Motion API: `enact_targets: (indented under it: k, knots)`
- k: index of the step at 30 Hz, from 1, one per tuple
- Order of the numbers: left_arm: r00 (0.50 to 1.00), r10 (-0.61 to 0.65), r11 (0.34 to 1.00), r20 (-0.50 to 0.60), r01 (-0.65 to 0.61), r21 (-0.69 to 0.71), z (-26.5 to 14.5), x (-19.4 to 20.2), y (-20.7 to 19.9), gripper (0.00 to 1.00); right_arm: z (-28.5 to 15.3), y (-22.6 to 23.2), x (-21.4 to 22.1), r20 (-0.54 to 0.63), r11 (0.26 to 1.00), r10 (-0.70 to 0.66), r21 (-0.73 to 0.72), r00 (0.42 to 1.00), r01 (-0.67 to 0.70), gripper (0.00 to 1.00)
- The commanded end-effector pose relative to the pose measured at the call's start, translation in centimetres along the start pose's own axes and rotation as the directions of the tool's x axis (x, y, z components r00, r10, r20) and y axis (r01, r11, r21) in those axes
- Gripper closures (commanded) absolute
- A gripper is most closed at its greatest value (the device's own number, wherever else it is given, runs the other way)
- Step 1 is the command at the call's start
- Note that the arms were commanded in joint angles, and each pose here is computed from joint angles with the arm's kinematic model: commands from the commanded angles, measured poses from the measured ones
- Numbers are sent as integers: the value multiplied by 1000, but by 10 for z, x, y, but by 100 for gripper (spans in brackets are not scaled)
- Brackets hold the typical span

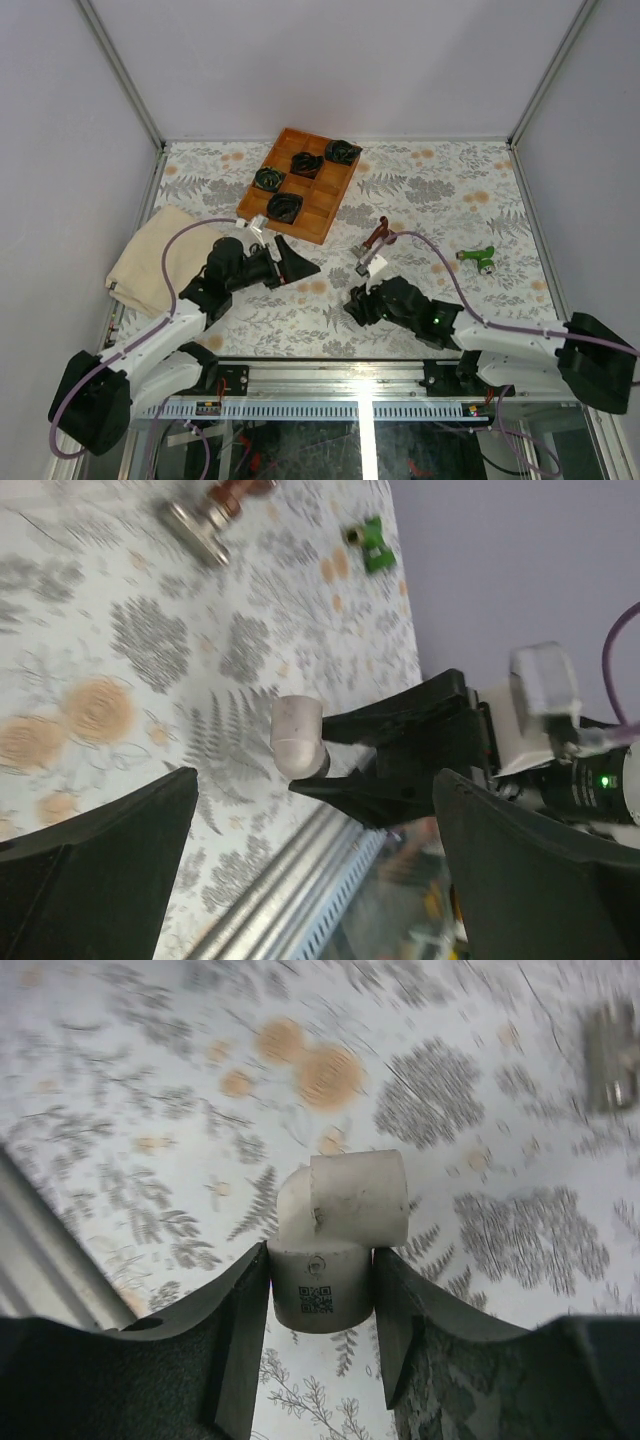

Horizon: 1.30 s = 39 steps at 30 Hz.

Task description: Install the water faucets

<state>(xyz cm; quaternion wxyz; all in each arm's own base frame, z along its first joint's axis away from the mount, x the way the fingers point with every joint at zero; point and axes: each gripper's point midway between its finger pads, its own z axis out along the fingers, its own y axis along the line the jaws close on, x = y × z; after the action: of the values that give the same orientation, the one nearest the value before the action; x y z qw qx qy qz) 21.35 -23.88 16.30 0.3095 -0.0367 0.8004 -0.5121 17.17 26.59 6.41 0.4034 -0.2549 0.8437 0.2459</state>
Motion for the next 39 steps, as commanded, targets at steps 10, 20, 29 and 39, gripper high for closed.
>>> enact_targets:
  k: [10,20,29,39]
  knots:
    - [938,48,976,-344,28,215,7,46,-66,7,-43,63,-88,569,767,-438,-168,696,620,78]
    - [931,28,996,-365,6,93,25,60,-46,29,-49,66,-98,620,729,-476,-119,624,674,80]
    - [916,-9,993,-401,55,103,36,78,-56,43,-50,64,-100,623,711,-505,-93,598,697,80]
    - [935,-18,995,-354,52,85,41,74,-52,53,-51,63,-92,616,713,-499,-108,610,692,81]
